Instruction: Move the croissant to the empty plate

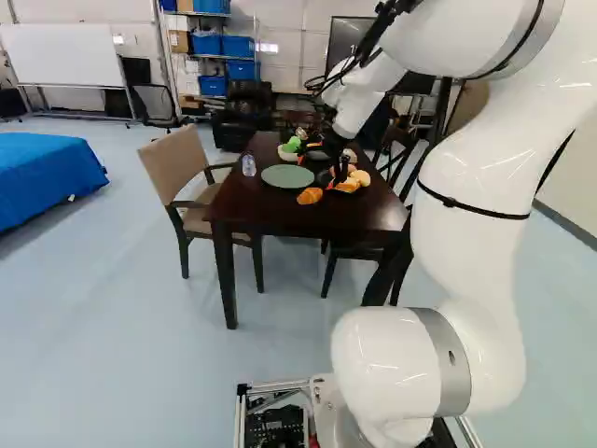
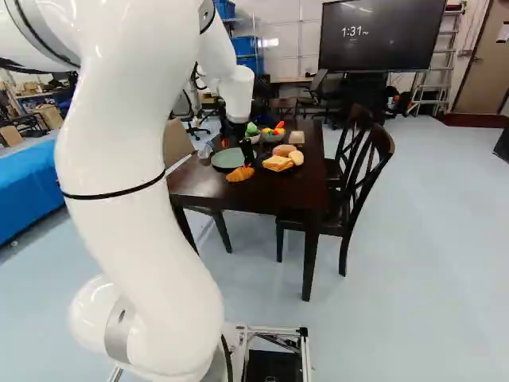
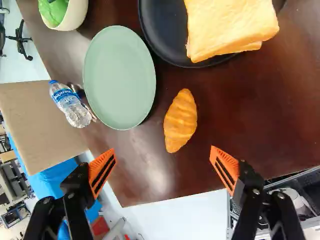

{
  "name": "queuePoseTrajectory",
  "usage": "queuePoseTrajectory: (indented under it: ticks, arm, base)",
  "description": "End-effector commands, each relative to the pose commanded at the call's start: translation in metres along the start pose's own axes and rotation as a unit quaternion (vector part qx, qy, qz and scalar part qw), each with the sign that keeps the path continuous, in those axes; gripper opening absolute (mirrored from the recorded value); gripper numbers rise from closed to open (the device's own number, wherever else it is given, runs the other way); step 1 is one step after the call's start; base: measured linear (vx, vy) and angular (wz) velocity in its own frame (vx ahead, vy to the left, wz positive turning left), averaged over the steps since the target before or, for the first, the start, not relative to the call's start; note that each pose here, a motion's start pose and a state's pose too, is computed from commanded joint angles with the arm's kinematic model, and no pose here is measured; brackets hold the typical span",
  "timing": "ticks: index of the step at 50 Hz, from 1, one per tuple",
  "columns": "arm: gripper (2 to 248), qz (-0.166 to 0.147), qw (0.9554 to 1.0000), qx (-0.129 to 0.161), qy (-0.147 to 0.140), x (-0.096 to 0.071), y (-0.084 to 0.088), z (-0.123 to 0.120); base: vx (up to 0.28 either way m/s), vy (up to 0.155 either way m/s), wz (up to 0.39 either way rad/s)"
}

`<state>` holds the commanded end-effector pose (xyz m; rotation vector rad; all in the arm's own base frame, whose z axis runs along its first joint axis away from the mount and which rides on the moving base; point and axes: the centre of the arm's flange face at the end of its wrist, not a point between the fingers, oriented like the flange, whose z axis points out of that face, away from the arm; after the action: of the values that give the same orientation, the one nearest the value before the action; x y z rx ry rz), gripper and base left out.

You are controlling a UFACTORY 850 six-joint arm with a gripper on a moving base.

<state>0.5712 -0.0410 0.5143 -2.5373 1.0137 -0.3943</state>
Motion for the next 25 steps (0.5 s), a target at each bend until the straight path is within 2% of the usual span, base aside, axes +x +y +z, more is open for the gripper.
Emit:
queuePoseTrajectory:
  ticks: [25]
  arm:
    - [247,-0.003,1.0,0.002,-0.004,0.012,-0.011,0.008]
  base:
    - [0.0,0.0,0.0]
